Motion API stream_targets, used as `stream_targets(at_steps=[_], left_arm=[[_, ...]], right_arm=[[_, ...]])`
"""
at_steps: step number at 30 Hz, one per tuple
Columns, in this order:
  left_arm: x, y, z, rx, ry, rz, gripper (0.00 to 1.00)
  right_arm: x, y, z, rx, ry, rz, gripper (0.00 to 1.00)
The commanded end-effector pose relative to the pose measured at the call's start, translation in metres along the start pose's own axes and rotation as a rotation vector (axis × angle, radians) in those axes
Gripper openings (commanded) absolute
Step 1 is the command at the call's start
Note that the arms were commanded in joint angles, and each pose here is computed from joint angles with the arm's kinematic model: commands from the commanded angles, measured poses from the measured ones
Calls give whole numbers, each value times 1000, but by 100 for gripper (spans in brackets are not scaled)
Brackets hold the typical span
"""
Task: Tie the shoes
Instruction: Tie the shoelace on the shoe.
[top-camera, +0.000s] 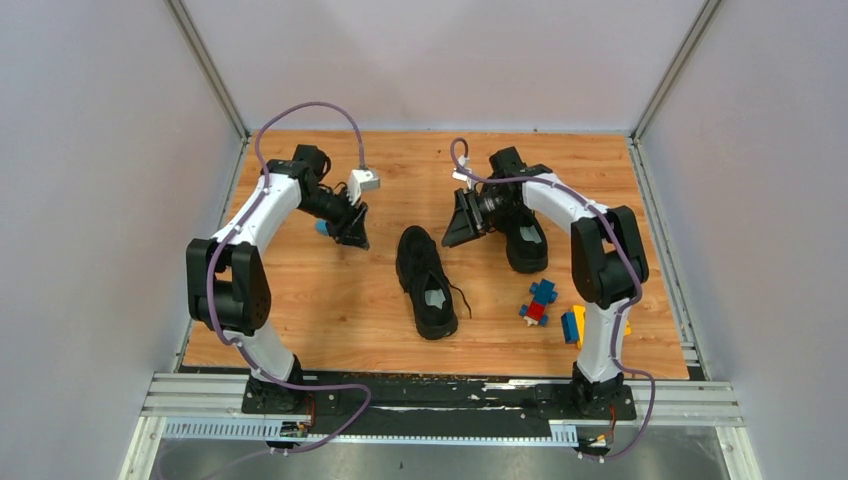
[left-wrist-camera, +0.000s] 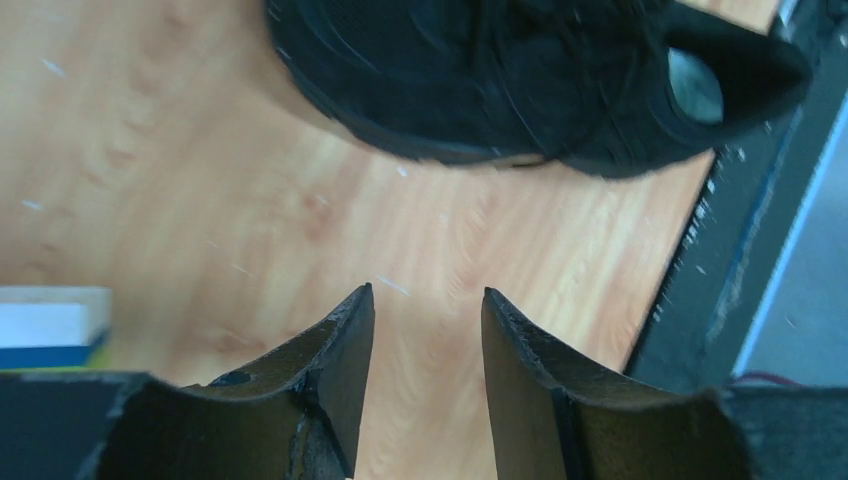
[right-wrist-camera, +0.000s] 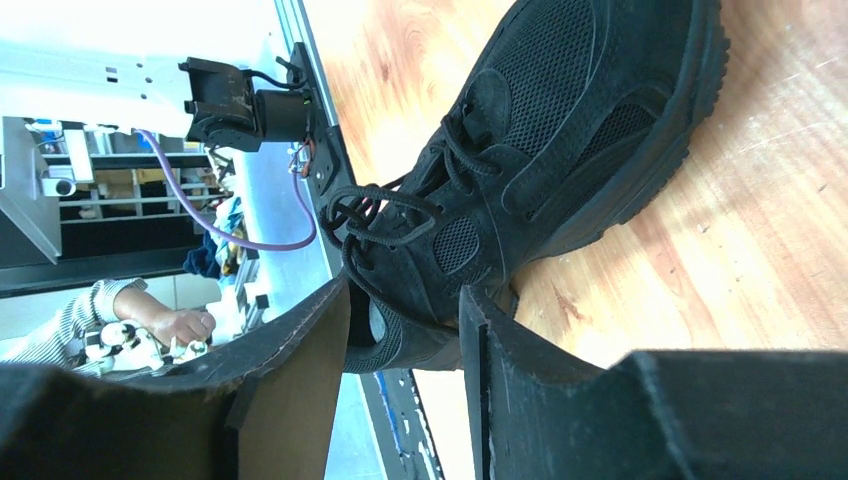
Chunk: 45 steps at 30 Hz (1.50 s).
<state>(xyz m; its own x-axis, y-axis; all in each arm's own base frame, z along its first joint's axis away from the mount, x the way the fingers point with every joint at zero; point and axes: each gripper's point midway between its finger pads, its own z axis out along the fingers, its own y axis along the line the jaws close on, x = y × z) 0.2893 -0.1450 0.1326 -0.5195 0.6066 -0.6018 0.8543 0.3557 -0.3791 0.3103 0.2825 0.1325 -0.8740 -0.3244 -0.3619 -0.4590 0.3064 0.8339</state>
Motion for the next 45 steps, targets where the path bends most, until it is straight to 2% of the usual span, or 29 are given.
stream_targets(at_steps=[1, 2, 3, 5, 7, 12, 23, 35, 37, 38, 41, 43, 45], left_arm=[[-61, 21, -1, -83, -225, 44, 50], [-59, 17, 12, -56, -236, 27, 50], [-72, 17, 16, -40, -293, 89, 49], [-74, 4, 35, 26, -334, 169, 49], [-68, -7, 55, 89, -342, 217, 48], [-70, -34, 81, 233, -342, 268, 46], [-61, -53, 97, 330, -312, 307, 43], [-52, -72, 93, 413, -301, 341, 42], [-53, -72, 94, 414, -299, 342, 38], [-54, -71, 94, 410, -299, 339, 35], [-56, -65, 98, 389, -292, 334, 23], [-54, -63, 99, 376, -277, 324, 9], [-52, -61, 98, 363, -263, 320, 2]], right_arm=[[-23, 11, -8, 27, -46, -112, 46], [-25, 9, -7, 26, -45, -104, 47], [-28, 8, -5, 22, -44, -97, 49], [-31, 1, -2, 10, -39, -78, 54], [-35, -1, 0, -27, -39, -62, 57], [-37, -8, 8, -76, -25, -26, 58], [-23, 1, 24, -166, 20, 20, 59], [-20, 0, 42, -173, 55, 51, 59], [-19, 2, 42, -186, 59, 53, 55], [-19, 4, 42, -195, 58, 51, 49], [-17, 8, 40, -216, 58, 49, 27], [-15, 11, 36, -227, 54, 46, 11], [-11, 14, 30, -229, 47, 40, 1]])
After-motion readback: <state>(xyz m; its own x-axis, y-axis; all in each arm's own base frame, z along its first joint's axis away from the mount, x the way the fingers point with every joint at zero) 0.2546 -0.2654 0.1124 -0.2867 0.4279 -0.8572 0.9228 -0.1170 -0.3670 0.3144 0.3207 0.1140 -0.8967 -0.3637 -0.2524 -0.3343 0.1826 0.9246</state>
